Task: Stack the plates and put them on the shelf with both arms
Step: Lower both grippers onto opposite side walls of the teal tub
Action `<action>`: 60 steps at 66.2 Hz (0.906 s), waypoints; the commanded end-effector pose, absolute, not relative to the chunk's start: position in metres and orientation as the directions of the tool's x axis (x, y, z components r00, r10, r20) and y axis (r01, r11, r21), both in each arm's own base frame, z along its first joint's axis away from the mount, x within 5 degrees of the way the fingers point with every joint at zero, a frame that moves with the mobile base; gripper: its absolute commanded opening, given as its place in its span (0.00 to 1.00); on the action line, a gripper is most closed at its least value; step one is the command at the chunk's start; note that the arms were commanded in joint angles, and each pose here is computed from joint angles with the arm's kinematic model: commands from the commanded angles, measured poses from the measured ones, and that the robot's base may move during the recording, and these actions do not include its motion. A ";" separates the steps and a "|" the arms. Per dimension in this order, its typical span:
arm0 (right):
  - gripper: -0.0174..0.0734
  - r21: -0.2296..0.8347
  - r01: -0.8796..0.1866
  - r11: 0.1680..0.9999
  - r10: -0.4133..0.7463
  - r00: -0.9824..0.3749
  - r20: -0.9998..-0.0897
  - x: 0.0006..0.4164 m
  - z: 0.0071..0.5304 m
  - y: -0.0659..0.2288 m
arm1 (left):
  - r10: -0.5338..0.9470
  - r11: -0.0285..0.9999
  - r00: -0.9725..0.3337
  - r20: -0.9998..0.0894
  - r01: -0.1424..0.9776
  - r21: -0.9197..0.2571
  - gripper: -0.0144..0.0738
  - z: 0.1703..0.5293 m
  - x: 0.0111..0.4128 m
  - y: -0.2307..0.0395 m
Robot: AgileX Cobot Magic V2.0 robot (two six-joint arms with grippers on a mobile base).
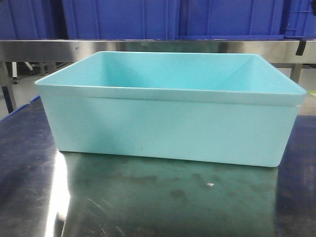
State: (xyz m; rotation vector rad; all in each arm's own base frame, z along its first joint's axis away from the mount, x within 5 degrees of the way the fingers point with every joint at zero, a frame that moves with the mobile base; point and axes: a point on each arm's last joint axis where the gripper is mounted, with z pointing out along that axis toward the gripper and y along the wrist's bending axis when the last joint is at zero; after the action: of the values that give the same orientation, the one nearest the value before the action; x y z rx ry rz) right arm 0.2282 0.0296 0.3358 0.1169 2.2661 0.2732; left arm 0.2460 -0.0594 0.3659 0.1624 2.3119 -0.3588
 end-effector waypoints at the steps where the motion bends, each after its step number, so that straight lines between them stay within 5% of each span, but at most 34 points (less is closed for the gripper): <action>1: 0.82 0.261 -0.025 0.965 0.201 -0.570 -0.797 0.235 0.354 0.031 | -0.022 0.934 -0.613 -0.790 0.270 -0.235 0.74 0.385 0.251 -0.072; 37: 0.82 0.270 -0.008 0.963 0.212 -0.596 -0.774 0.265 0.343 0.034 | 0.072 0.900 -0.668 -0.741 0.363 -0.240 0.74 0.363 0.310 -0.128; 60: 0.82 0.266 -0.001 0.964 0.203 -0.642 -0.739 0.289 0.340 0.037 | 0.093 0.905 -0.716 -0.692 0.350 -0.241 0.74 0.335 0.333 -0.138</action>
State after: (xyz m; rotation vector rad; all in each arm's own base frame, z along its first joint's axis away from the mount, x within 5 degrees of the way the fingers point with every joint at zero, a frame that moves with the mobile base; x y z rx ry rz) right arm 0.2847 0.0362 0.3207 0.1469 2.3469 0.2917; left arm 0.3324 -0.1345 0.3110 0.3381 2.4593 -0.4318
